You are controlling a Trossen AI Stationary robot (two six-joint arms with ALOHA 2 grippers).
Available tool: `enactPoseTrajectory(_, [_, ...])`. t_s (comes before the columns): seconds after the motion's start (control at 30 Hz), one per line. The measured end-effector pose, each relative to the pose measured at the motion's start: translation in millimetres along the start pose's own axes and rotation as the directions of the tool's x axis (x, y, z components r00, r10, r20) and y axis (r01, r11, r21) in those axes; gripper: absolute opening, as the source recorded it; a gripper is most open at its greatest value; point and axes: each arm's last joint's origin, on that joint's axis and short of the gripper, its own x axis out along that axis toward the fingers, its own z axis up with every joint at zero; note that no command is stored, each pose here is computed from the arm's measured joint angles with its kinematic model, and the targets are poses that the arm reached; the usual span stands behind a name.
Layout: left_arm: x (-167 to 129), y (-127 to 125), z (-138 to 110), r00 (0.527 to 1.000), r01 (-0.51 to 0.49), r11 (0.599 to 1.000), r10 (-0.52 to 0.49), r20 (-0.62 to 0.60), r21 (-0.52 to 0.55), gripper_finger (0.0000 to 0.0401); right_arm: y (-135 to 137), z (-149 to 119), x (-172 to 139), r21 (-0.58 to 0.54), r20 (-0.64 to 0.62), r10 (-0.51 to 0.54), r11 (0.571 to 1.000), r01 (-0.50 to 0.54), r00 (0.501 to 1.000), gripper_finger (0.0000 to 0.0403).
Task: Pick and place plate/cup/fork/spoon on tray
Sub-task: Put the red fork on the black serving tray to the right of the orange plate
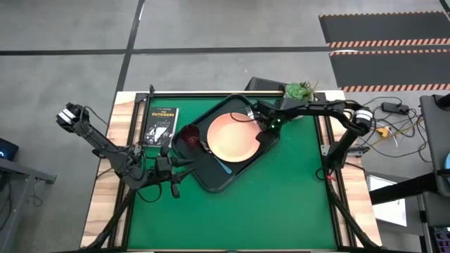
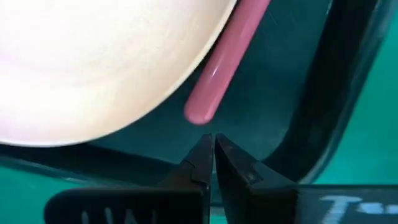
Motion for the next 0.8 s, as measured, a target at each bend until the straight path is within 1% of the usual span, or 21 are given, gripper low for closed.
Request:
enactPoseTrajectory(0.13, [0, 0, 0, 1.000, 0.000, 1.000, 0.000, 0.000, 0.000, 0.0099, 5, -8, 6, -0.016, -0.006, 0.005, 1.000, -0.005, 1.000, 0.0009])
enactPoseTrajectory(0.23, [0, 0, 0, 1.000, 0.000, 1.000, 0.000, 0.000, -0.001, 0.0099, 9, -11, 13, -0.034, 0.029, 0.018, 0.999, -0.017, 0.999, 0.0009])
enactPoseTrajectory(0.37, [0, 0, 0, 1.000, 0.000, 1.000, 0.000, 0.000, -0.001, 0.0099, 12, -15, 22, -0.033, 0.050, 0.027, 0.999, -0.026, 0.998, 0.0009])
enactPoseTrajectory(0.63, [0, 0, 0, 1.000, 0.000, 1.000, 0.000, 0.001, -0.001, 0.0099, 14, -11, 27, -0.036, 0.140, 0.050, 0.998, -0.045, 0.989, 0.0009])
enactPoseTrajectory(0.8, [0, 0, 0, 1.000, 0.000, 1.000, 0.000, 0.001, -0.002, 0.0099, 13, -10, 30, -0.034, 0.145, 0.036, 0.999, -0.032, 0.989, 0.0009])
